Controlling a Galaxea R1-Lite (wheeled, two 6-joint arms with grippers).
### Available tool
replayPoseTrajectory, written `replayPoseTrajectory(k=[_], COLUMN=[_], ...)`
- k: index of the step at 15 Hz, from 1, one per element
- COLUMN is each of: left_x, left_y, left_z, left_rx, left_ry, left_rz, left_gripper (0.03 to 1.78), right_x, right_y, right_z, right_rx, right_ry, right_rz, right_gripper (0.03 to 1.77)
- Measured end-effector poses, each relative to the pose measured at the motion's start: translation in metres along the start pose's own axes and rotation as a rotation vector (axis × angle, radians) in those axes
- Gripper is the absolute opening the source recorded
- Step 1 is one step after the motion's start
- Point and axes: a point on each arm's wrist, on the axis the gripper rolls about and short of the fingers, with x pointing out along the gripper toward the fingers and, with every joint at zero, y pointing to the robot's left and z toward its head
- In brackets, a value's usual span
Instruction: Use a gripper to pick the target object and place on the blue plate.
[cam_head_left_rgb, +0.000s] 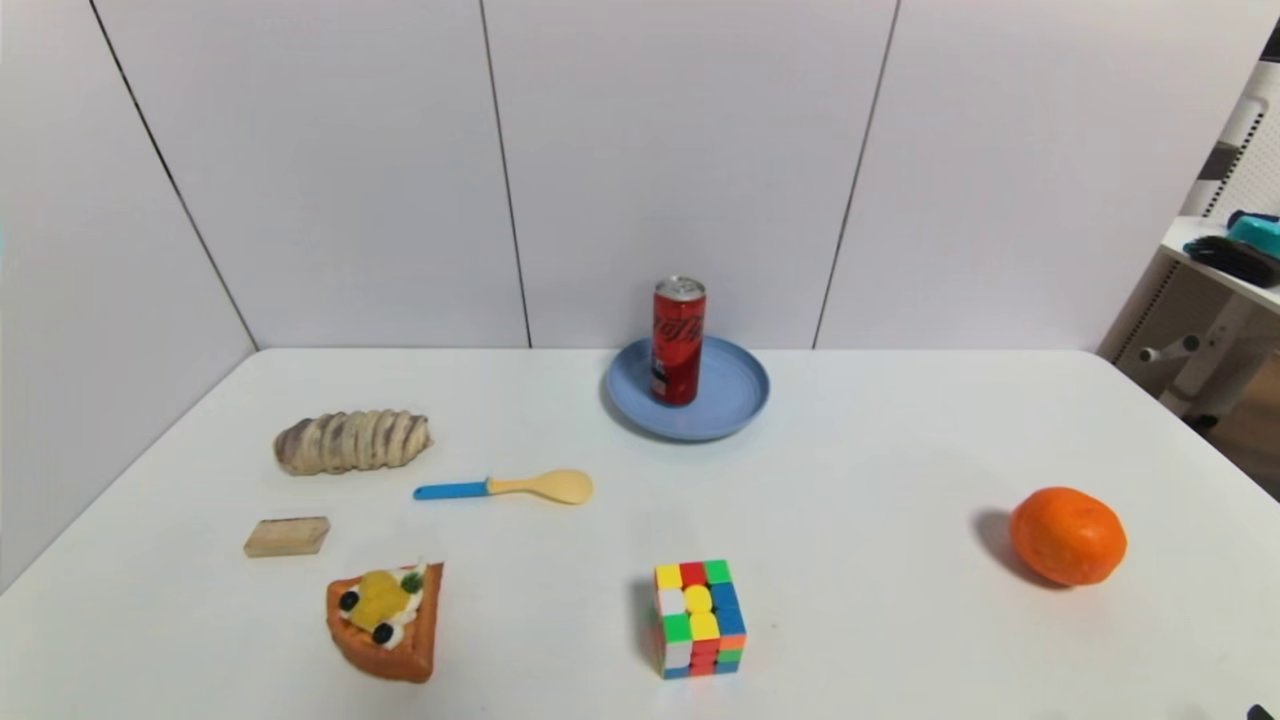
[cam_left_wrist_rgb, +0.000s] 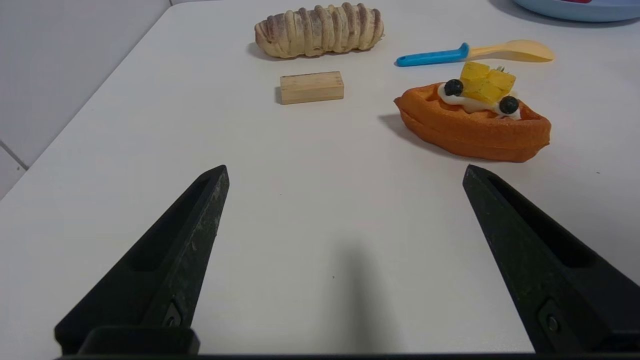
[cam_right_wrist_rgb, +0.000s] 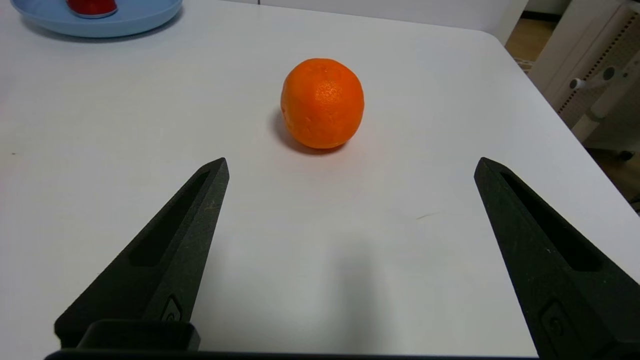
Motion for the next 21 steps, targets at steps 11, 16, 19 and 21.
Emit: replayPoseTrajectory(k=[11,16,19,21], left_x=[0.0,0.0,0.0,0.0], left_y=[0.0,0.0,0.0,0.0], left_z=[0.0,0.0,0.0,0.0], left_rx=[0.0,-0.001,-0.001,0.0], left_ry=[0.0,0.0,0.0,0.0], left_rz=[0.0,0.0,0.0,0.0], left_gripper=[1.69,1.69,1.69,1.69], right_x=[-0.023,-0.023,-0.023,-0.023], right_y=[0.003,0.003,0.003,0.003], right_z=[-0.027,-0.027,-0.027,-0.027], right_rx=[0.099,0.102,0.095,0.122], right_ry=[-0.045,-0.05,-0.049,-0.049], right_rz=[0.047,0.047,0.042,0.04], right_gripper=[1.69,1.69,1.69,1.69])
